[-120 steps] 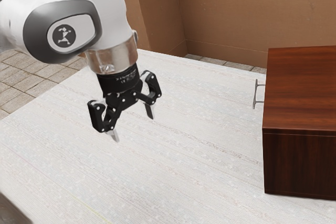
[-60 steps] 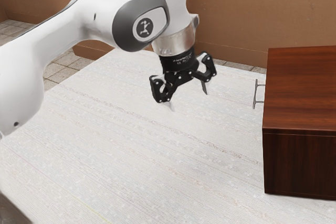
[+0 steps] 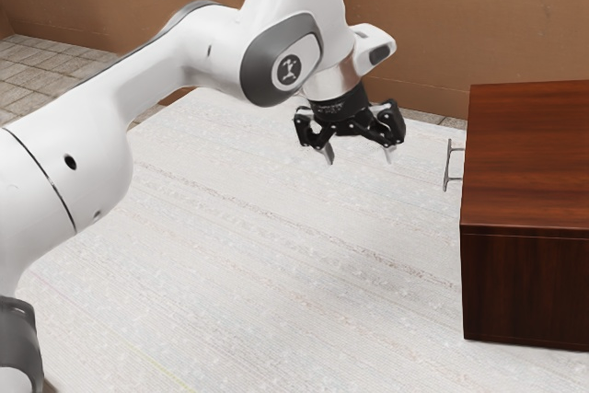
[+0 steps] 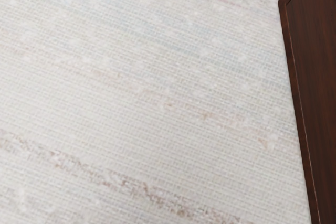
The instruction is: Pull the drawer handle with one arm to open the drawer
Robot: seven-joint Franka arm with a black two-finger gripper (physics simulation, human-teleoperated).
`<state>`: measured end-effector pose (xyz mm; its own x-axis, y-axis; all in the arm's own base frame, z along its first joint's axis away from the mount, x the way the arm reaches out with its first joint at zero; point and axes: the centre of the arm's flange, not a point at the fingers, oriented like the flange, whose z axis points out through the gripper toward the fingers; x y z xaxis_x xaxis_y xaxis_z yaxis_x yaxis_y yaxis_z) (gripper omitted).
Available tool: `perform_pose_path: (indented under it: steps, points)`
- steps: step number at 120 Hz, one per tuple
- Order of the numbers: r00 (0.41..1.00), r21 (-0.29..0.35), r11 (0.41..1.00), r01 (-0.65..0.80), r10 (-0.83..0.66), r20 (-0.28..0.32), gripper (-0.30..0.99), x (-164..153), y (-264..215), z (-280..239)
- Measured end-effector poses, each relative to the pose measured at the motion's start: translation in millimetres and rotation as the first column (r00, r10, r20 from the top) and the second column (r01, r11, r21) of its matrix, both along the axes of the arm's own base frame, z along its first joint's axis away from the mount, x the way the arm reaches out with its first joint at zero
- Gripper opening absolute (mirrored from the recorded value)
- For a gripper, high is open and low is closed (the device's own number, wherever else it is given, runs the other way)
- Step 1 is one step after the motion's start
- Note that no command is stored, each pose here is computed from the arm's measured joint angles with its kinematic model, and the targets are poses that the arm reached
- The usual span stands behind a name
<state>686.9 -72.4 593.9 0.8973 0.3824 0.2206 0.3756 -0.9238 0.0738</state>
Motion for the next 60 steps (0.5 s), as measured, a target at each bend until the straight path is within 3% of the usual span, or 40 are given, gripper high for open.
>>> perform_pose_path:
  steps: [16,28,60]
  points:
    - [0.992,0.015,0.992,0.127,-0.127,0.025,0.69,8.1,-5.0,-2.0]
    - [0.985,-0.022,0.985,0.173,-0.172,0.030,0.69,7.4,-12.7,-4.5]
    - [0.993,-0.107,0.988,0.113,-0.115,-0.009,0.69,4.3,-31.6,-12.2]
